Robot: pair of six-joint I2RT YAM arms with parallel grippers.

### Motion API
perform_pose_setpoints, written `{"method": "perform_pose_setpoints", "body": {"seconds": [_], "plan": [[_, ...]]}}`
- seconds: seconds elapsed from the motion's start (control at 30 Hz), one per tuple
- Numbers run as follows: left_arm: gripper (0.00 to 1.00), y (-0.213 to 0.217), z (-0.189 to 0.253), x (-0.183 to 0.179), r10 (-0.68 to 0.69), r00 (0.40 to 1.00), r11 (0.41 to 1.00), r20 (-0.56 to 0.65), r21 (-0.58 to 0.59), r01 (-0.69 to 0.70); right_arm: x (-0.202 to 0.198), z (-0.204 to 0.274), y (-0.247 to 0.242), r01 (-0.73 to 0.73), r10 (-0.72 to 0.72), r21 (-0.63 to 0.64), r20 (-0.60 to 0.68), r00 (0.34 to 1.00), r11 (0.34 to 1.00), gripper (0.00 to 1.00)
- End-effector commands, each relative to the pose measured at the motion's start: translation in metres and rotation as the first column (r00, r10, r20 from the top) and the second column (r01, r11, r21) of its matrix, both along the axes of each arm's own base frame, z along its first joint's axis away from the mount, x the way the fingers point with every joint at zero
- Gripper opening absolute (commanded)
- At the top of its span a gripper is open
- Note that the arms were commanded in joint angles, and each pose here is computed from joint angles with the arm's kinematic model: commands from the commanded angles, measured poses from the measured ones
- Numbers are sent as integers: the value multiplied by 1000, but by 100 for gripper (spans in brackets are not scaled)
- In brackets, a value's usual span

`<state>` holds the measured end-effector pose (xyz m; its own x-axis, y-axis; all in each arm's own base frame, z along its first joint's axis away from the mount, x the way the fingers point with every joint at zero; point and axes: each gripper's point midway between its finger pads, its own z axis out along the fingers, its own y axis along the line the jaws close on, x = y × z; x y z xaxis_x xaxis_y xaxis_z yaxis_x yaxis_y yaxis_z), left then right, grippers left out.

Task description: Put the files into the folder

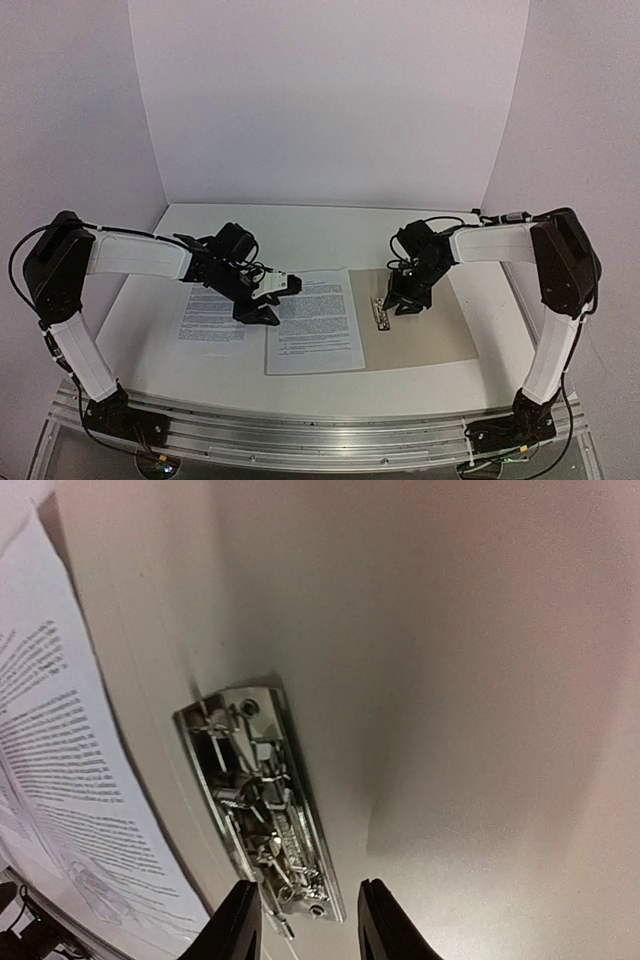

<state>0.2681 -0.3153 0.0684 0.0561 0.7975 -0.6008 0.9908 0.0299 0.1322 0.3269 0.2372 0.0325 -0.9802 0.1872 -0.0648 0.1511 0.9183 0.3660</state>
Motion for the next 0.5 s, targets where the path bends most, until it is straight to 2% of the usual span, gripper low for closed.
{"method": "perform_pose_setpoints", "body": {"seconds": [0.0,0.17,0.47], "plan": [[52,-29,19,9,17,999,995,-31,-95,-20,-8,-20,4,-44,43,-13,-27,999,999,34],[52,-45,17,14,24,997,991,-76,-131,-34,-17,-33,11,-34,37,42,-67,997,999,31],[52,-73,15,16,12,991,982,-136,-187,-37,-29,-24,24,-28,37,107,-78,996,994,28]]}}
